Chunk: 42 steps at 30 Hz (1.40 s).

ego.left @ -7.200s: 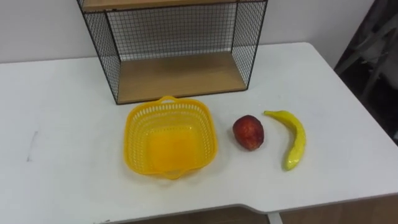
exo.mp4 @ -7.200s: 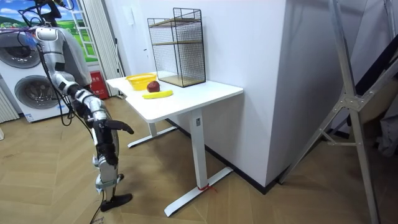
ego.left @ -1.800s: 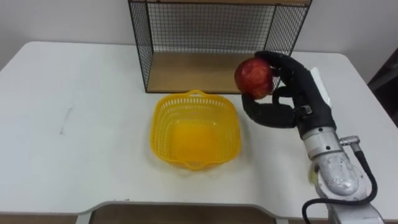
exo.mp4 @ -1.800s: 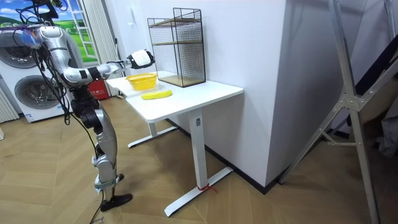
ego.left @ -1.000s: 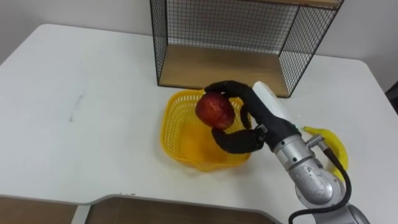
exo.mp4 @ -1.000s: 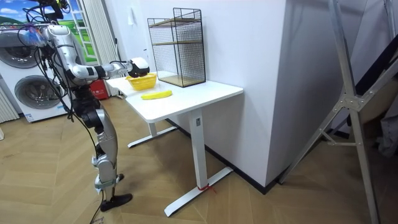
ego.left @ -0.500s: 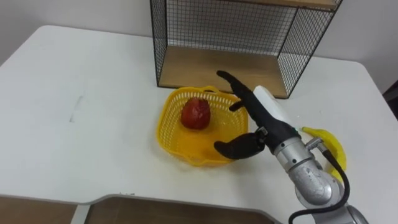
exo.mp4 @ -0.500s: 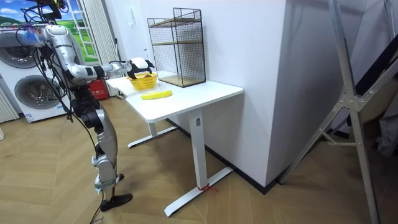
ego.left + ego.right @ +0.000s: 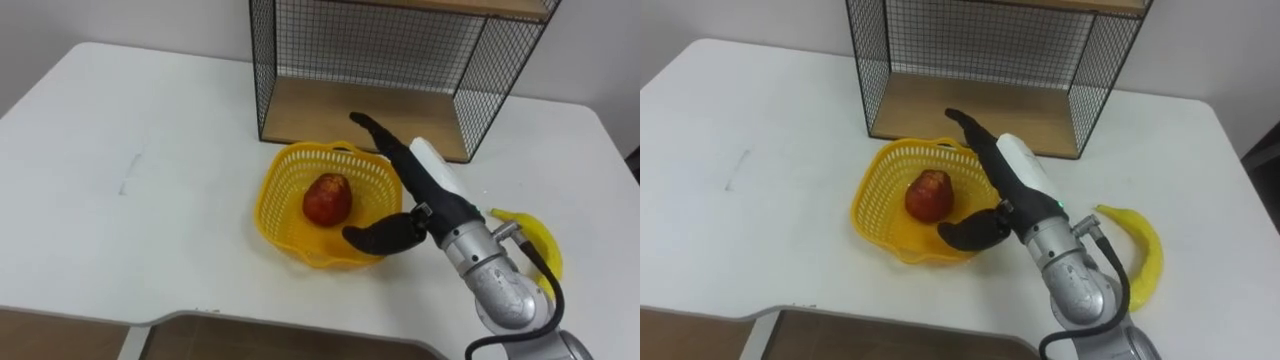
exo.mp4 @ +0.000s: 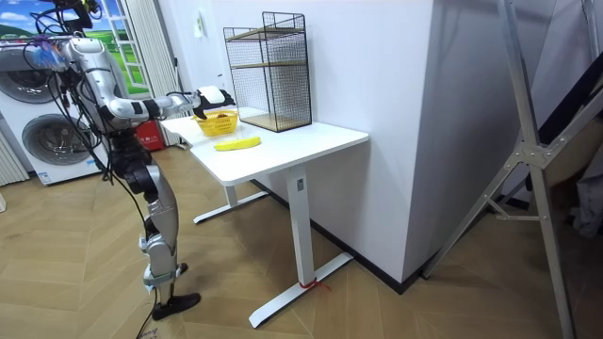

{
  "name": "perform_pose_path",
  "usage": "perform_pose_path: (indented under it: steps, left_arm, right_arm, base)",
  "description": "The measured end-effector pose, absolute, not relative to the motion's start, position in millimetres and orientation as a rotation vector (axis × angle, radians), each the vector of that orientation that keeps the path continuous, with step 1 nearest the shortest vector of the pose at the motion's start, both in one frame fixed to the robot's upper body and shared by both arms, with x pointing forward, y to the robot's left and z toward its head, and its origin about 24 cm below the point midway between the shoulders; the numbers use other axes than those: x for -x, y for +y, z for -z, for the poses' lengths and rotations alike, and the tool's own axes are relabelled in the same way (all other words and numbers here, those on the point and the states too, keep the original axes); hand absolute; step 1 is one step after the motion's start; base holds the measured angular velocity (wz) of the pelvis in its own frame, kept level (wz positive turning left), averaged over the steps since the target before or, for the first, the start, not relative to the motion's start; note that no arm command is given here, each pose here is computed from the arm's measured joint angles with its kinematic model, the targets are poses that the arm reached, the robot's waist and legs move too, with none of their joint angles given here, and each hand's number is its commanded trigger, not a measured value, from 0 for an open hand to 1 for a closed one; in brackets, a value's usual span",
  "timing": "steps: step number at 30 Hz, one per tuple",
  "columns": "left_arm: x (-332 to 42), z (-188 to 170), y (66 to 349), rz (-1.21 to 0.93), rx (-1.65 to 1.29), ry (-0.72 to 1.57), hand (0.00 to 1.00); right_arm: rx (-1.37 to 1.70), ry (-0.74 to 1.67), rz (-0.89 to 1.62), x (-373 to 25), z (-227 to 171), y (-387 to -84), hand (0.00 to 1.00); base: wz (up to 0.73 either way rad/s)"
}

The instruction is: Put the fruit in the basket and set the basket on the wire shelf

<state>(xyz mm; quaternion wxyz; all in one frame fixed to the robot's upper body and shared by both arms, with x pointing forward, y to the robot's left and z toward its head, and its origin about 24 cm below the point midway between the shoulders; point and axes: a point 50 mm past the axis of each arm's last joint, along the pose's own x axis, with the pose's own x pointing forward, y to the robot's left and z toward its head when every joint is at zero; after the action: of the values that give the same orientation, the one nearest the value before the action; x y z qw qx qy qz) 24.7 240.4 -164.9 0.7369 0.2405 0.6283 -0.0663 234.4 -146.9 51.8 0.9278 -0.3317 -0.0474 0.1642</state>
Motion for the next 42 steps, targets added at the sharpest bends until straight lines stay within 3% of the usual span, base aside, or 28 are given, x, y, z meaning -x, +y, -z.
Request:
perform_pose_path:
  steps: [8, 20, 31, 42]
  left_arm:
    - [-15.4, 165.1, 240.9, 0.118, -0.543, 1.392, 0.0]
    - [5.1, 162.9, 248.5, 0.031, -0.493, 1.435, 0.0]
    - [-0.1, 162.0, 253.1, -0.013, -0.491, 1.439, 0.0]
    - [-6.9, 161.0, 251.7, -0.022, -0.494, 1.423, 0.0]
  right_arm:
    - [0.527, -0.151, -0.181, -239.2, -70.8, -167.1, 0.0]
    - [0.479, -0.285, 0.283, -239.9, -102.4, -227.7, 0.0]
    - [0.576, -0.006, 0.422, -231.9, -48.0, -264.1, 0.0]
    - [0.584, 0.191, 0.329, -223.9, -12.8, -265.7, 0.0]
  base:
    - [-0.03]
    - [-0.05]
    - [0.0]
    - [-0.04]
